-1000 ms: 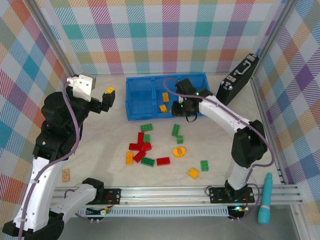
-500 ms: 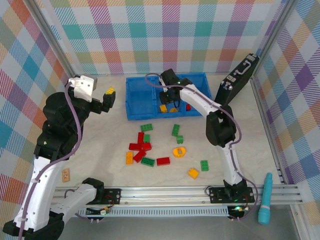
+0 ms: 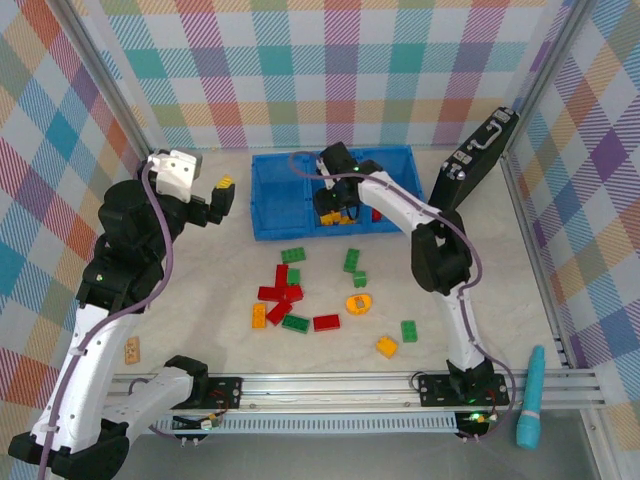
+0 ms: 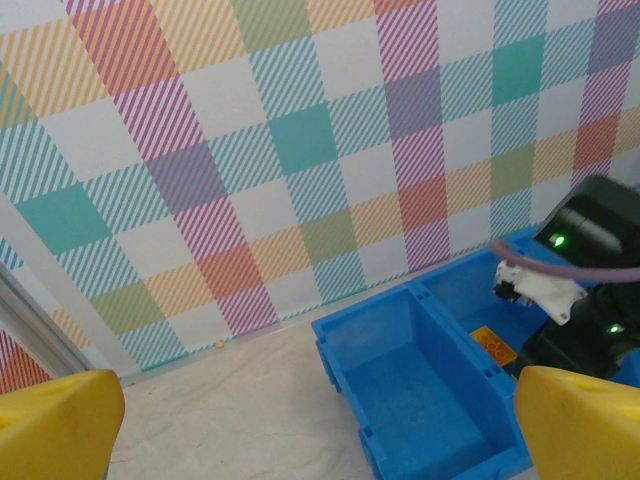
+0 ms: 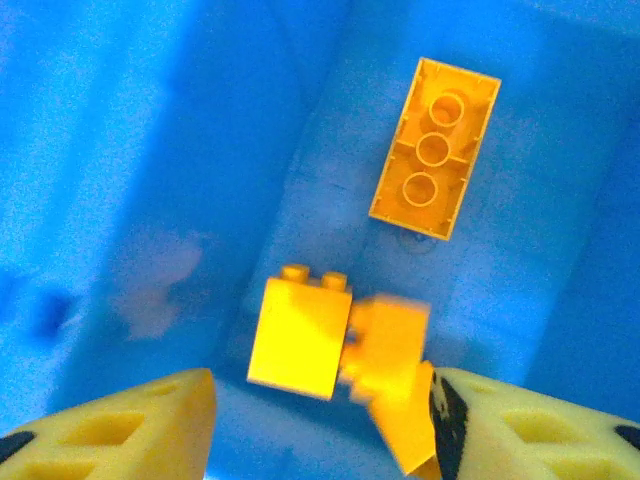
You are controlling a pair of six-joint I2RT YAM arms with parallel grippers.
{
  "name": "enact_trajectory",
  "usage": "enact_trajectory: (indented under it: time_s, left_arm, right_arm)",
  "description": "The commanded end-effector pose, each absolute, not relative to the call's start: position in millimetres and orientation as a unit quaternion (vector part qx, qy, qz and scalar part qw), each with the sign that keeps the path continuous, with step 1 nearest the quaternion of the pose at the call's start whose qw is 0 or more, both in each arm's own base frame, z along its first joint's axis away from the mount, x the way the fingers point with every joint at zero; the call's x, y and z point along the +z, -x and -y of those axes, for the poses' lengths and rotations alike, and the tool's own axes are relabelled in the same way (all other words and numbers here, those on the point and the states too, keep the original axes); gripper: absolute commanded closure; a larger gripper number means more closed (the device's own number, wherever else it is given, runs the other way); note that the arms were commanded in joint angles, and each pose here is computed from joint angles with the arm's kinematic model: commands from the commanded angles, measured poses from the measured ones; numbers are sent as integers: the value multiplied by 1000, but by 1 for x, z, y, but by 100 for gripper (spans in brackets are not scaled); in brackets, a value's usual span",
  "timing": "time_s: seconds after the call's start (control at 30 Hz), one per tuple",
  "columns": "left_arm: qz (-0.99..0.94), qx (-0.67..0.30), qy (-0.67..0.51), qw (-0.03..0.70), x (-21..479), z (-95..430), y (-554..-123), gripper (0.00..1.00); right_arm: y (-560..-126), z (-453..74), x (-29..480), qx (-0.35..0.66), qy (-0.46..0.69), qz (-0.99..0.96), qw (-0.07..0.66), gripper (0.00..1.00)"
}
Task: Sort the legos into containers by color
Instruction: Place the lego in the container, then pick up the lego from the bottom-center of the table.
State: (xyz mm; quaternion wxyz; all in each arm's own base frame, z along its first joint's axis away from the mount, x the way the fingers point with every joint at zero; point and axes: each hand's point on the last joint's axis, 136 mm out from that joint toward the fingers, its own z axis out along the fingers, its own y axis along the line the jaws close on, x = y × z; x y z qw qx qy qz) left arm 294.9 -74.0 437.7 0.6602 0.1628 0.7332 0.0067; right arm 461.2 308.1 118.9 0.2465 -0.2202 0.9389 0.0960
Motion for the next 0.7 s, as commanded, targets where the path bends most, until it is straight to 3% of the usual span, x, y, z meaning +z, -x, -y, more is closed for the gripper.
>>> enact_trajectory:
  time_s: [0.0,0.13,0.43,0.67]
  left_arm:
    - [-723,9,-166,670,444,76,-299,0]
    - [-719,5,-166,674,448,76,-294,0]
    - [-708,2,-163,687,455,73,-282,0]
    - [-704,-10,-162,691,457,75,-276,0]
  right_arm:
    - [-431,-308,188,132,224,-925,278,37]
    - [-379,-281,194,140,188,-940,248,30]
    - [-250,-221,136,144,80,-975,148,25]
    - [-196,-203,109,161,13,-981,105,14]
